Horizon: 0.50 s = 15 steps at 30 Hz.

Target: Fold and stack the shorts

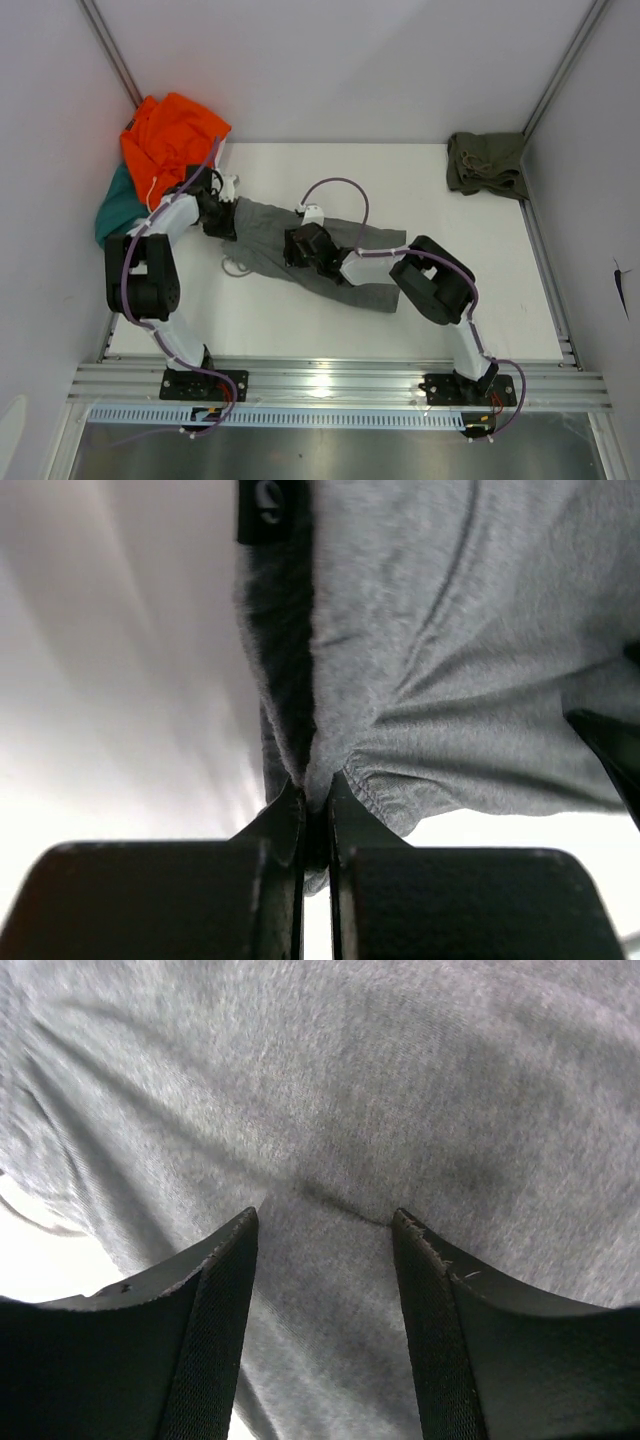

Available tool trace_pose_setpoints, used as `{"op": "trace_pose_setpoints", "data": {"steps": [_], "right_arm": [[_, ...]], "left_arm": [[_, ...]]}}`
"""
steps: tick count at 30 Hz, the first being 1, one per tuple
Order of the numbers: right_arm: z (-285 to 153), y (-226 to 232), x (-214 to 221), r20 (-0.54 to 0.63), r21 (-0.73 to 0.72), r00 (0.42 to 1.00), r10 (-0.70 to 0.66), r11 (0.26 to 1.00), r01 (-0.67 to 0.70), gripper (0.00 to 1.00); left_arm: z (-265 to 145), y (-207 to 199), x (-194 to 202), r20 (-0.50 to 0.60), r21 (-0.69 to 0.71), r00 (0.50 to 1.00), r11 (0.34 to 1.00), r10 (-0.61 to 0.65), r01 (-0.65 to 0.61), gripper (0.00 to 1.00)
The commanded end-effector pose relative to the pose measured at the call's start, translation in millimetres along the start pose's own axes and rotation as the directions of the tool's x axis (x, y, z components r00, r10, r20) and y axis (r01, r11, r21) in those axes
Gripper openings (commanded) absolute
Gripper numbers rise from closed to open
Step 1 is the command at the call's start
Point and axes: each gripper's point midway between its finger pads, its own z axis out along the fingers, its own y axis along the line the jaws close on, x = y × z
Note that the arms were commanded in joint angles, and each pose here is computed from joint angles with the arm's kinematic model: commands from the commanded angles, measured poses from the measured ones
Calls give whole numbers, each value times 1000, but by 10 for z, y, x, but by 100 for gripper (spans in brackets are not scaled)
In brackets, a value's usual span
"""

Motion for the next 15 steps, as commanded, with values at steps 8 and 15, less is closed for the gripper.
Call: {"op": "trace_pose_setpoints", "data": {"steps": [8,15], "right_arm": [[200,32,363,-109,63,988,-111,991,119,57],[-24,180,-70,7,-129,999,-33,991,34,57]], "left_arm": [[-573,422,-418,83,-279,988,954,133,-105,0],[-800,423,-487,95,-365,978,921,186,-140,0]]}}
